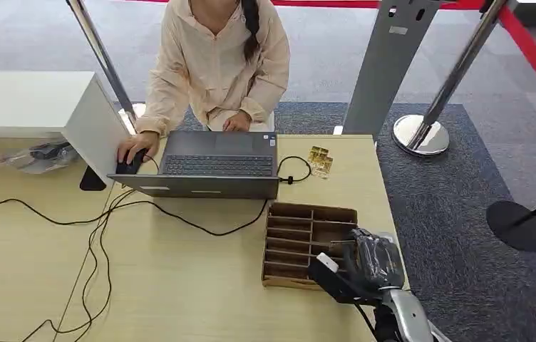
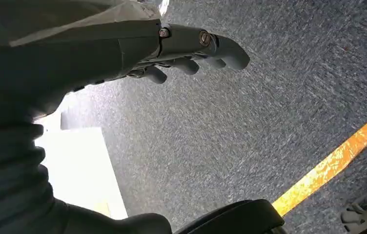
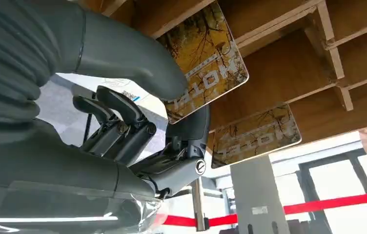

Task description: Pass the card to the sensor for recognition and then transmit it.

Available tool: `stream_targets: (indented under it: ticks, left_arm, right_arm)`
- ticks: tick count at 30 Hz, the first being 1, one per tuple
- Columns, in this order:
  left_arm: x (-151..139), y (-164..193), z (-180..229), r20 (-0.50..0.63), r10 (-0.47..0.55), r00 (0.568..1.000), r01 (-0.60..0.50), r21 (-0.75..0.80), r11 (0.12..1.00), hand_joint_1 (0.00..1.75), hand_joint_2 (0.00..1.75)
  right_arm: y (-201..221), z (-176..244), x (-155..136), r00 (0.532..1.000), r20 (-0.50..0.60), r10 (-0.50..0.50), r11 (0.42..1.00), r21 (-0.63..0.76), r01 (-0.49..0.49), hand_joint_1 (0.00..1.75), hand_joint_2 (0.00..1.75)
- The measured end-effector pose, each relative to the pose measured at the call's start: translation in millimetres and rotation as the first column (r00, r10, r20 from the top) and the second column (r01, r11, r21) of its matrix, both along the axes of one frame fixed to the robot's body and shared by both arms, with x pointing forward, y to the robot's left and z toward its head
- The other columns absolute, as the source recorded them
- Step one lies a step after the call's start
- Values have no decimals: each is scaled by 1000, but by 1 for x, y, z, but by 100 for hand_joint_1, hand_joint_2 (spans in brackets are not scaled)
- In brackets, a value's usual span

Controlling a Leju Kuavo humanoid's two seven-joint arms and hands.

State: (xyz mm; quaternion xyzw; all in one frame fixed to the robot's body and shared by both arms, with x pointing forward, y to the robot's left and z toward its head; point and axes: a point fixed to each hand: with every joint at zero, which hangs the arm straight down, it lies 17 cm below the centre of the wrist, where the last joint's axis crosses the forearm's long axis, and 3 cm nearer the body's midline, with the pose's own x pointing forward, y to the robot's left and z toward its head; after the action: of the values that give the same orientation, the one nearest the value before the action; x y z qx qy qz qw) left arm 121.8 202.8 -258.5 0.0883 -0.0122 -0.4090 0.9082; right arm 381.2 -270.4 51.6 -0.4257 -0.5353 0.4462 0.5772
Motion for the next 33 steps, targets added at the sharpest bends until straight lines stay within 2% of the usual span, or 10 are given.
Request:
stream_targets:
  ticks: [4,5,11,33]
  left_arm:
    - [0,0,0,-1,0,1000,0,0,1000,0,175]
    - [0,0,0,-1,-1,1000,1,-1,1000,0,0]
    - [-1,2,0,-2,-8,1000,8,4,1000,0,0]
    - [-12,12,-3,-22,-30,999,30,29,999,0,0]
  right_arm:
    - [0,2,1,1000,13,3,1000,-1,-3,175,175]
    - [0,3,1,1000,19,4,1000,-2,-4,175,175]
    - [-1,20,8,998,69,11,1000,-22,-10,175,175]
    - [3,137,48,955,296,31,999,-15,-28,175,175]
